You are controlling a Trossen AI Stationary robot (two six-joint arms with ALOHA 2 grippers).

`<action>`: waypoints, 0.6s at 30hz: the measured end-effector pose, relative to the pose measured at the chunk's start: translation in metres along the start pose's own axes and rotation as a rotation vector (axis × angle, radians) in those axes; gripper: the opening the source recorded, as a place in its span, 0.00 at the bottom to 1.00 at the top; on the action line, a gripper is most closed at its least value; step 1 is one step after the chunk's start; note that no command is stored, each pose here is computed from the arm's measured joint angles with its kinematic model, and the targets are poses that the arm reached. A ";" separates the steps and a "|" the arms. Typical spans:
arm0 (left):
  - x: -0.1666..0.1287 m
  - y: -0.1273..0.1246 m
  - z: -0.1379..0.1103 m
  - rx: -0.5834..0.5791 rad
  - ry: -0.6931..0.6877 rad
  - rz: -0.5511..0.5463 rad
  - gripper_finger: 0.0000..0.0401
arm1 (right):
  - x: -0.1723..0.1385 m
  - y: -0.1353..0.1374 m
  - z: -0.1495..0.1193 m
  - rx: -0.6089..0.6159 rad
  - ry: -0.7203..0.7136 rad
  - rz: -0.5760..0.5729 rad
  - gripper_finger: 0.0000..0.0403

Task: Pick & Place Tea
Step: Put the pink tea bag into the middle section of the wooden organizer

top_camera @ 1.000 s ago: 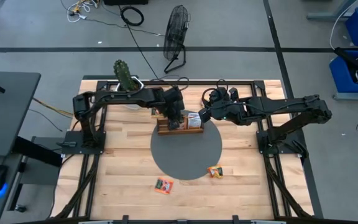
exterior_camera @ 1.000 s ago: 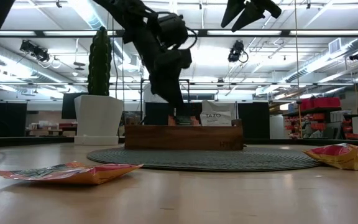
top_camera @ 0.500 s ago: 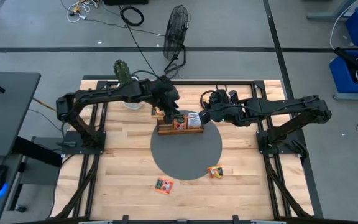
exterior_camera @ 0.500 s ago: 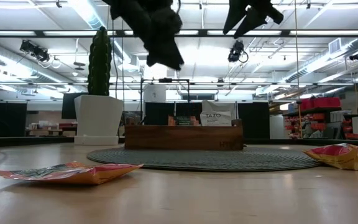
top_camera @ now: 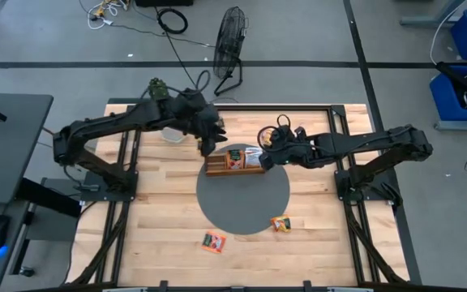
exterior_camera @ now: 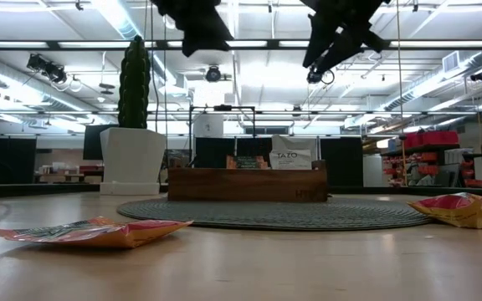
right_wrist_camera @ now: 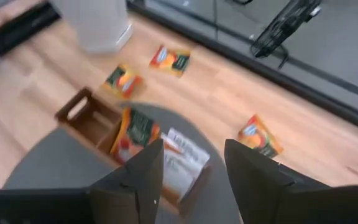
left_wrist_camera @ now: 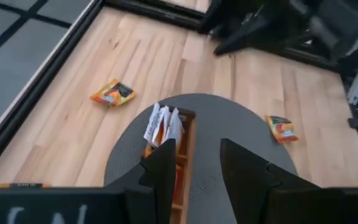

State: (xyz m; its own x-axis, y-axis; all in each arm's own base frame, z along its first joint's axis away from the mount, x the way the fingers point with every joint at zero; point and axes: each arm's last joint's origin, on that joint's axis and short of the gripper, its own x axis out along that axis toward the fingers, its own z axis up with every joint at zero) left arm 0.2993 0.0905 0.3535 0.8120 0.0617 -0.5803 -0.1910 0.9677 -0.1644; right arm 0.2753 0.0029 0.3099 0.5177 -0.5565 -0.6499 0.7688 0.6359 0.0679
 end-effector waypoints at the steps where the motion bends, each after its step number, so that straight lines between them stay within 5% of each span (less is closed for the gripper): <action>1: -0.005 -0.001 0.000 0.002 0.003 0.000 0.32 | 0.000 0.000 -0.001 -0.011 0.017 0.009 0.44; 9: -0.030 -0.005 -0.007 0.034 0.045 0.003 0.32 | -0.006 0.008 -0.013 -0.127 0.310 0.318 0.44; 18: -0.051 -0.013 -0.001 0.096 -0.043 -0.085 0.31 | -0.012 0.015 -0.018 -0.096 0.308 0.335 0.44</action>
State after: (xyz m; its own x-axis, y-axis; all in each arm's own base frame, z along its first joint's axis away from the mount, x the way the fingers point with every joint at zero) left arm 0.2596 0.0747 0.3841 0.8464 -0.0129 -0.5323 -0.0689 0.9887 -0.1335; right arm 0.2737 0.0291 0.3054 0.5847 -0.1361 -0.7998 0.5323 0.8083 0.2515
